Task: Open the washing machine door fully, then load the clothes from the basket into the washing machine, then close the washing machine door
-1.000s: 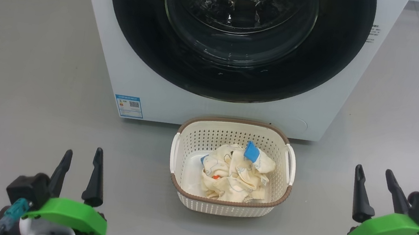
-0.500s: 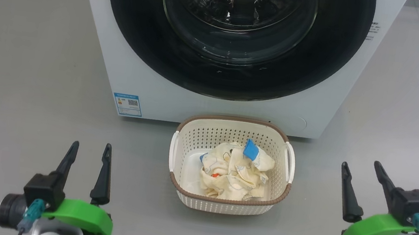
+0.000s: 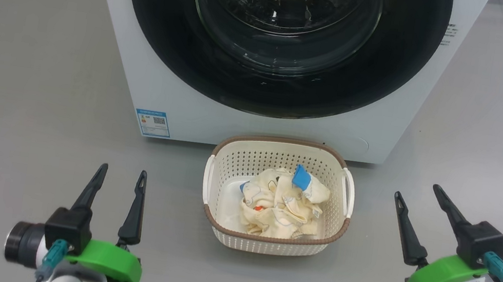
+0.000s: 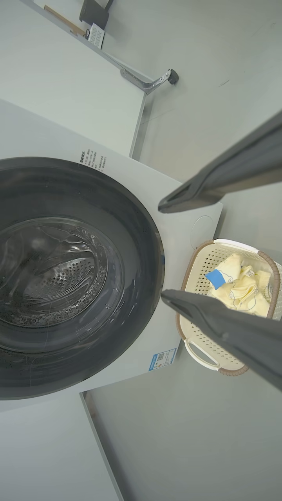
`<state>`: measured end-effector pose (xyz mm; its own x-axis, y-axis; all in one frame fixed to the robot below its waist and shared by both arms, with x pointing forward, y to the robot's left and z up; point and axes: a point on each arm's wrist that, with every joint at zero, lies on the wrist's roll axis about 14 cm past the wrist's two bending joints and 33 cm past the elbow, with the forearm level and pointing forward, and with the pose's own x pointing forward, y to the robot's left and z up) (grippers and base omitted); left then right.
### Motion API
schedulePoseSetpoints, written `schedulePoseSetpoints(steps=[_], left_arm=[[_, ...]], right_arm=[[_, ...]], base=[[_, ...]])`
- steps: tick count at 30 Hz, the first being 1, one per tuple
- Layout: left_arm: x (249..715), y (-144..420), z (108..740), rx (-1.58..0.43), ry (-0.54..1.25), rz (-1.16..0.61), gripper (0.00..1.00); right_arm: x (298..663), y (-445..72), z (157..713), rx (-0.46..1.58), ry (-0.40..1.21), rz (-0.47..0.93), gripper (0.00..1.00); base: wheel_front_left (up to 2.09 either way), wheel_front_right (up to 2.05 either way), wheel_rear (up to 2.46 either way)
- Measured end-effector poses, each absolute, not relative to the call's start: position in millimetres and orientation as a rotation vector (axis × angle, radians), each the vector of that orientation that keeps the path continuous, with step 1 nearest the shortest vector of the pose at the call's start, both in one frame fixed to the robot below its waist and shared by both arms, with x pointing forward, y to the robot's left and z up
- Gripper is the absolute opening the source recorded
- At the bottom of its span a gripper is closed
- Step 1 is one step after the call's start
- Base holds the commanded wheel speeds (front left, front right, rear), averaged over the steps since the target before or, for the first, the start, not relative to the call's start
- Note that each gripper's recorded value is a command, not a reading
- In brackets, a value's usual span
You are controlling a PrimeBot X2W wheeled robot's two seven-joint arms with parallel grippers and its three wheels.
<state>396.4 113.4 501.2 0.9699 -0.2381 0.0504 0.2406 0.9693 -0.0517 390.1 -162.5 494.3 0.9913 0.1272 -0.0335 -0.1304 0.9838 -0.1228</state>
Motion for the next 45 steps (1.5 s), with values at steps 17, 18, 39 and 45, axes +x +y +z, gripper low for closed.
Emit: schedulePoseSetpoints(steps=[17, 18, 39, 45], left_arm=[[397.4, 111.8, 498.9, -0.057, -0.038, -0.246, 1.00], [397.3, 111.8, 498.8, -0.057, -0.037, -0.247, 1.00], [402.9, 110.7, 495.7, -0.047, -0.030, -0.253, 1.00], [403.7, 108.6, 496.2, -0.048, -0.032, -0.258, 1.00]], right_arm=[[389.9, -165.2, 493.9, -0.121, 0.023, 0.122, 1.00], [389.8, -165.2, 494.6, -0.121, 0.019, 0.122, 1.00], [390.8, -168.5, 491.6, -0.117, 0.026, 0.110, 1.00], [390.4, -170.5, 491.4, -0.117, 0.027, 0.104, 1.00]], base=[[0.00, 0.00, 0.00], [0.00, 0.00, 0.00], [0.57, 0.57, -1.14], [1.23, 1.23, -2.46]])
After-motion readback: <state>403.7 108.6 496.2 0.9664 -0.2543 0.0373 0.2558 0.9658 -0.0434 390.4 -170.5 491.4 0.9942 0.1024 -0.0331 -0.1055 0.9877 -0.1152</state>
